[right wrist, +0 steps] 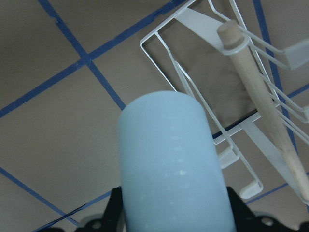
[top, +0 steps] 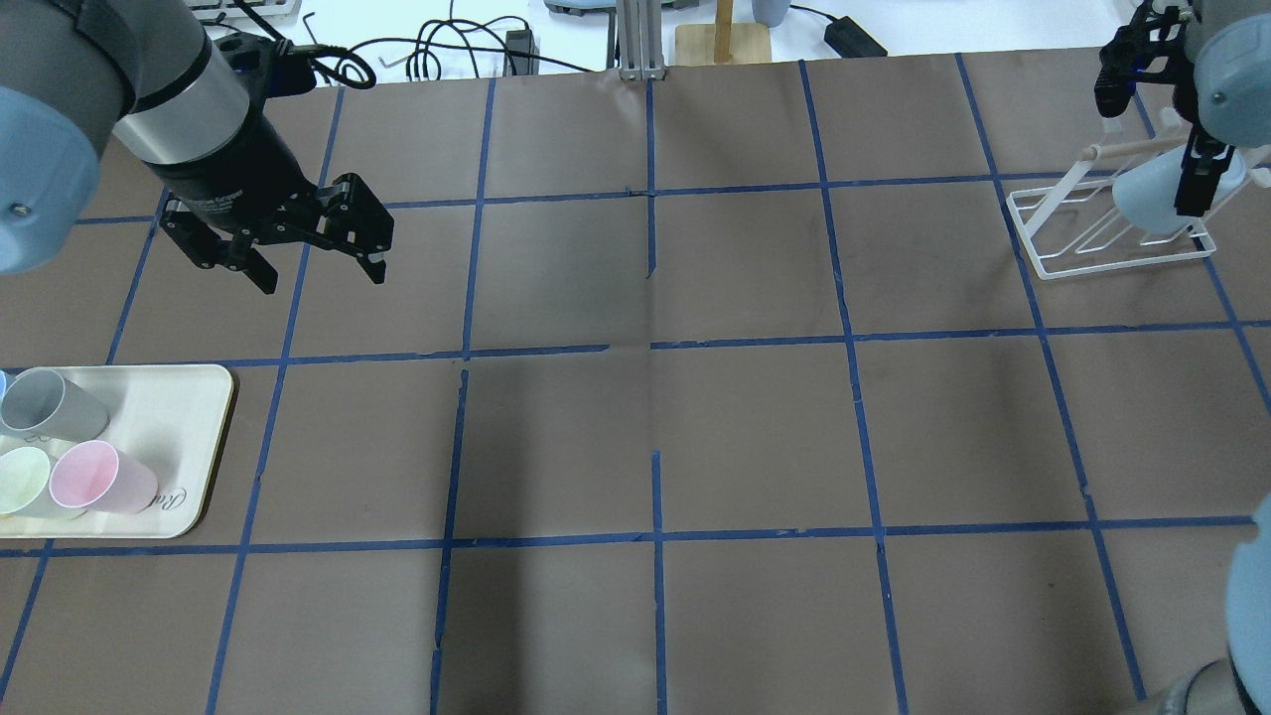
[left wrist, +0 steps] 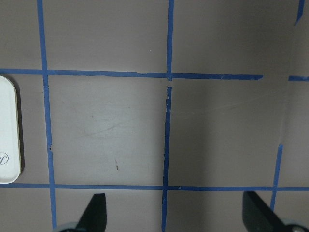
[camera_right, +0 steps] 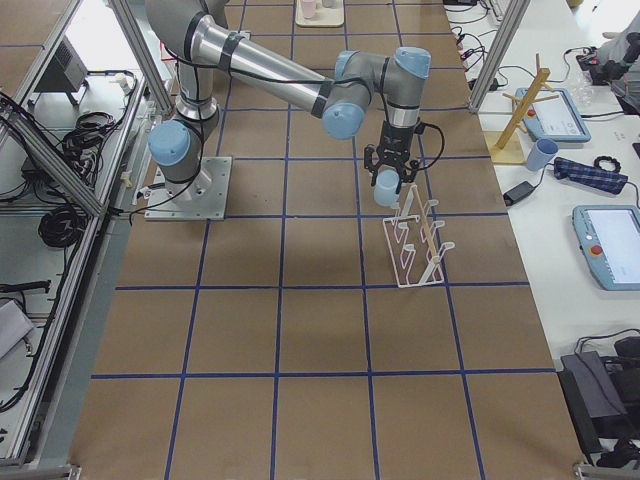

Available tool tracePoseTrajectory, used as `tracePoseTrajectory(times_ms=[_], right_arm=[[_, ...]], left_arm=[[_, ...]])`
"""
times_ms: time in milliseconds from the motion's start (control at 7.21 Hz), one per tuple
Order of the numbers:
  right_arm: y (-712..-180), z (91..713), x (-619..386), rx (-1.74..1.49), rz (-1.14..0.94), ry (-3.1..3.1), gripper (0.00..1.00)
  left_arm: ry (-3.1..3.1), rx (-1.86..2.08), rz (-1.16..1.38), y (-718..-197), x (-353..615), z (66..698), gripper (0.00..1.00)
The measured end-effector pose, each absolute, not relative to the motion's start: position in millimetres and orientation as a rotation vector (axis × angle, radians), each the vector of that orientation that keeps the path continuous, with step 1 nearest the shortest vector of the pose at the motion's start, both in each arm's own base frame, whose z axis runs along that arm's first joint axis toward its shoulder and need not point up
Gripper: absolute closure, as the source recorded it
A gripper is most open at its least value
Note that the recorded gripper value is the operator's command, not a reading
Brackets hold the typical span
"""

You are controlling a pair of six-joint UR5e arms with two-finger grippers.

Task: Transfer IKEA cup to right arm and place on rack

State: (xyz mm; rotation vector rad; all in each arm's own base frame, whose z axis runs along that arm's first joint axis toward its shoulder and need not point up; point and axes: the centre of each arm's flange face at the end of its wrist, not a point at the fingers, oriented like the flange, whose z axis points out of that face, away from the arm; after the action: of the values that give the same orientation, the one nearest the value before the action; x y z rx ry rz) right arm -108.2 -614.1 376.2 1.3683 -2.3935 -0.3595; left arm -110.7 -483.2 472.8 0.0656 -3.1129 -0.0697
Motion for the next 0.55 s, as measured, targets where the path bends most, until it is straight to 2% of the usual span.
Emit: tracePoseTrajectory(times_ms=[555], right_arm=[[-627,353,-115,1.371,-0.367,-2.340,0.67]], left_arm=[[-3.107,0.067,-0.062,-484,-111,474,0.00]])
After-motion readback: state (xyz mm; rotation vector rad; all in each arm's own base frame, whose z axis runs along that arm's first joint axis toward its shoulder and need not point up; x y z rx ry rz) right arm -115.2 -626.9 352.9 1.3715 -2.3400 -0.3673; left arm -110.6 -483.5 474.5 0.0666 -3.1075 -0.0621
